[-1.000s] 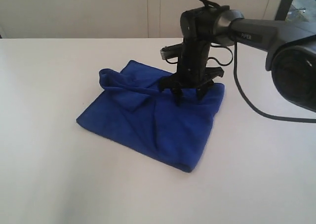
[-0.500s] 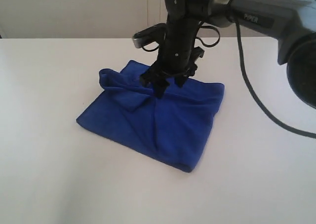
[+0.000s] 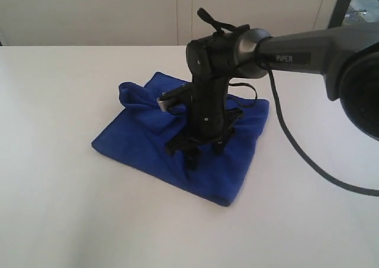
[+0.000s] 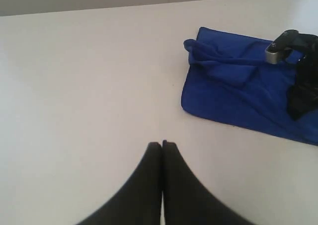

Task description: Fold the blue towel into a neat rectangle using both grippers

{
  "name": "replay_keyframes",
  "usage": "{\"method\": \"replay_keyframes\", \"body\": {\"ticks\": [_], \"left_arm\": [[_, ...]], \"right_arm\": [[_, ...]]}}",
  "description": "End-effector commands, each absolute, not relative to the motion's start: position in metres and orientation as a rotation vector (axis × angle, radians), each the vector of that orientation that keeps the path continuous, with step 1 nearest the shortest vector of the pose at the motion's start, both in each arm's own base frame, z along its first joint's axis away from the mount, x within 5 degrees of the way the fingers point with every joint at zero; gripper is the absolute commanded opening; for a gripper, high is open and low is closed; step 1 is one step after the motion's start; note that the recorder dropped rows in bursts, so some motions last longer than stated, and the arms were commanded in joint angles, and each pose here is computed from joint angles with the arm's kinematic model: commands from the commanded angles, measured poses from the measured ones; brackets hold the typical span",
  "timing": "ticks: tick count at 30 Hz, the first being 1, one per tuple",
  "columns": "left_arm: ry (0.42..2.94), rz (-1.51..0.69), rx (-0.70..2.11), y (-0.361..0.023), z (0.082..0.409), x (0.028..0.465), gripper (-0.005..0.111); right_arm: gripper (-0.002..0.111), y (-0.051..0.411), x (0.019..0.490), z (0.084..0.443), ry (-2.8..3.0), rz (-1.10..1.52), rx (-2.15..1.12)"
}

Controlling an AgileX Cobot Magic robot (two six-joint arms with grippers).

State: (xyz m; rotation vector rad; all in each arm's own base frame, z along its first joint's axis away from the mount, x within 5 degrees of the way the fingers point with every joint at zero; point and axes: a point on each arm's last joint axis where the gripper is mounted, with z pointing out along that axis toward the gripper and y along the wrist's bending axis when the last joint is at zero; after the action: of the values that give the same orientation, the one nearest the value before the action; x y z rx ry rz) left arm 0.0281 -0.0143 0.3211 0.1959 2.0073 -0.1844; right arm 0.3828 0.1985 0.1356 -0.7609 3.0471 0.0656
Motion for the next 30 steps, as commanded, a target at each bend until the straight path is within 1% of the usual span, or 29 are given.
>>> {"method": "replay_keyframes", "body": {"ticks": [1, 5, 10, 14, 17, 23, 27, 30], "left_arm": [[2.01, -0.19, 0.202, -0.014, 0.319, 0.027, 0.0], [2.01, -0.19, 0.202, -0.014, 0.319, 0.027, 0.0], [2.01, -0.19, 0.202, -0.014, 0.319, 0.027, 0.0], [2.01, -0.19, 0.202, -0.014, 0.319, 0.027, 0.0], [2.01, -0.19, 0.202, -0.014, 0.319, 0.027, 0.0], [2.01, -0.19, 0.202, -0.014, 0.319, 0.027, 0.0], [2.01, -0.19, 0.202, -0.014, 0.319, 0.027, 0.0], [2.01, -0.19, 0.202, -0.014, 0.319, 0.027, 0.0]], "right_arm": [[0.061, 0.214, 0.365, 0.12, 3.101, 0.062, -0.67], [0.061, 0.239, 0.355, 0.12, 3.066, 0.088, -0.602], [0.061, 0.266, 0.345, 0.121, 3.017, 0.204, -0.547], [0.061, 0.278, 0.342, 0.125, 2.99, 0.262, -0.521], [0.061, 0.282, 0.343, 0.137, 2.959, 0.278, -0.539], [0.061, 0.272, 0.35, 0.183, 2.839, 0.245, -0.593], [0.061, 0.247, 0.361, 0.208, 2.774, 0.169, -0.58], [0.061, 0.223, 0.372, 0.216, 2.769, 0.138, -0.59]]}}
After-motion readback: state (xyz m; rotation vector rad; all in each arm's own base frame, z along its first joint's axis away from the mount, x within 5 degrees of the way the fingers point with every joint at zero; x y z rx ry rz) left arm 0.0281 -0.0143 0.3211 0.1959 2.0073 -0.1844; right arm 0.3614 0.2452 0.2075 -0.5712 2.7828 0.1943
